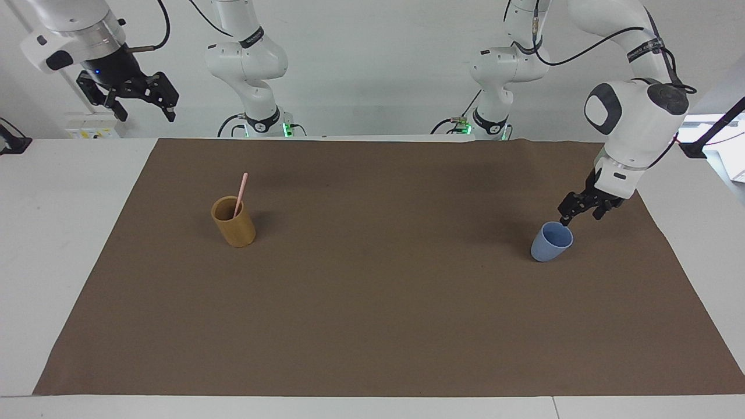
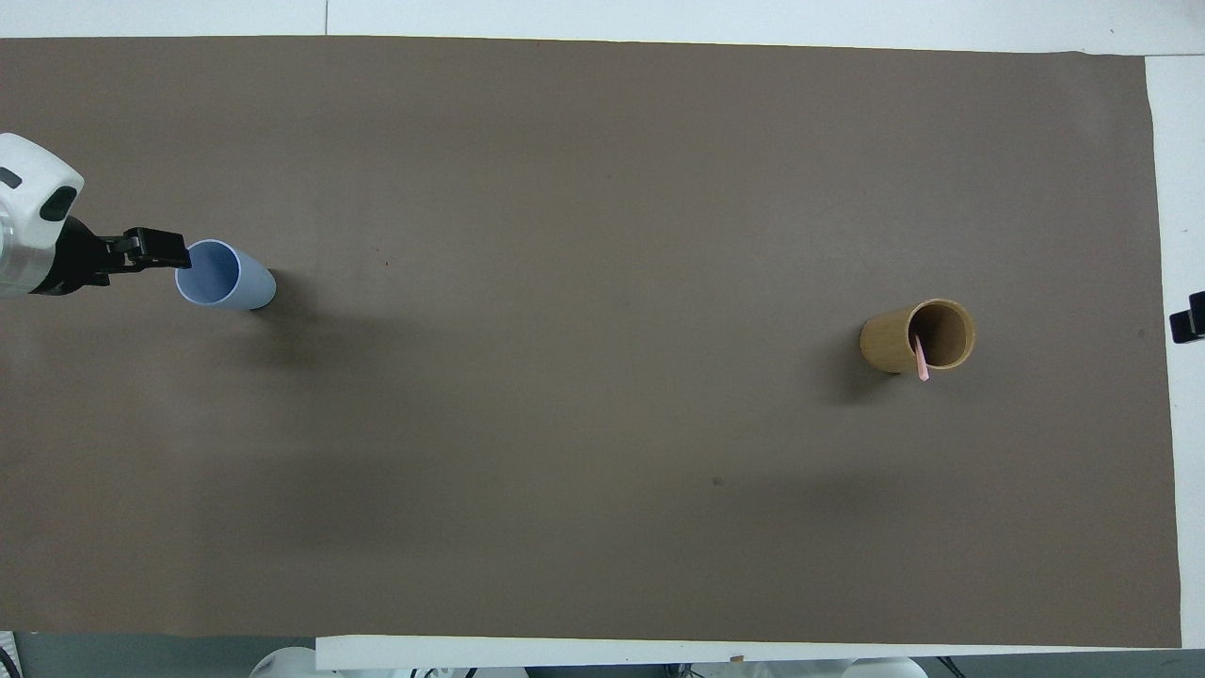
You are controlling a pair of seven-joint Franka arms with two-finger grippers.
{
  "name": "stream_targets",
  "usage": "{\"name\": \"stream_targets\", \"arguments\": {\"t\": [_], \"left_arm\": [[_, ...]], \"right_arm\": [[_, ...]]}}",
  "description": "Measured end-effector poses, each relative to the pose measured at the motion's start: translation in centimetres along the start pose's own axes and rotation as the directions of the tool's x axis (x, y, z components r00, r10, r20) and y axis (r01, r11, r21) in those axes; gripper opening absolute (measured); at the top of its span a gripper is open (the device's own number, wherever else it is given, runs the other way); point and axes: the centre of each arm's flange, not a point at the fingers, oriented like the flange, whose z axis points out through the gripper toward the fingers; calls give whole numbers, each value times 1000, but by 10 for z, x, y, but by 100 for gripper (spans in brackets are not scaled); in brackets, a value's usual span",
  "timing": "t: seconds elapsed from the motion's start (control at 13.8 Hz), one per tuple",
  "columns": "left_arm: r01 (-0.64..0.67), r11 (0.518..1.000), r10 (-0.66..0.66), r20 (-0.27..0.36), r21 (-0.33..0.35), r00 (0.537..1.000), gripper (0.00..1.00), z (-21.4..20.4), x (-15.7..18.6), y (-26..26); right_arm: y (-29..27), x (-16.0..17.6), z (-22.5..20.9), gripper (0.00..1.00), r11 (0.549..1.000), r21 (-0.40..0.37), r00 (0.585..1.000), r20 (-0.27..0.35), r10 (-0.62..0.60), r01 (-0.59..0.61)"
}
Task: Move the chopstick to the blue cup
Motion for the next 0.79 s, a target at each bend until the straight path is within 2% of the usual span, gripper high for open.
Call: {"name": "stream_targets", "arguments": {"t": [0.22,0.43,0.51,0.65,0.79], "left_arm": [[15,1000,-15,29,5,999,98,22,-1,-7],[66,998,-66,11,8,998,89,55,5,-23],[77,997,-78,14,9,997,80,63,6,-22],[77,997,-77,15,7,997,48,67,6,-15],[58,998,-58,13,3,998,21,67,4,1]], "right_arm": [[6,-4,3,100,1000,7,1000,26,6,-7],[-6,1,5,100,996,83,999,13,36,-37],[-25,7,10,100,992,97,997,23,73,-75],[-77,29,33,100,977,129,984,71,163,-171],[-106,52,66,100,953,150,960,140,241,-261]]}}
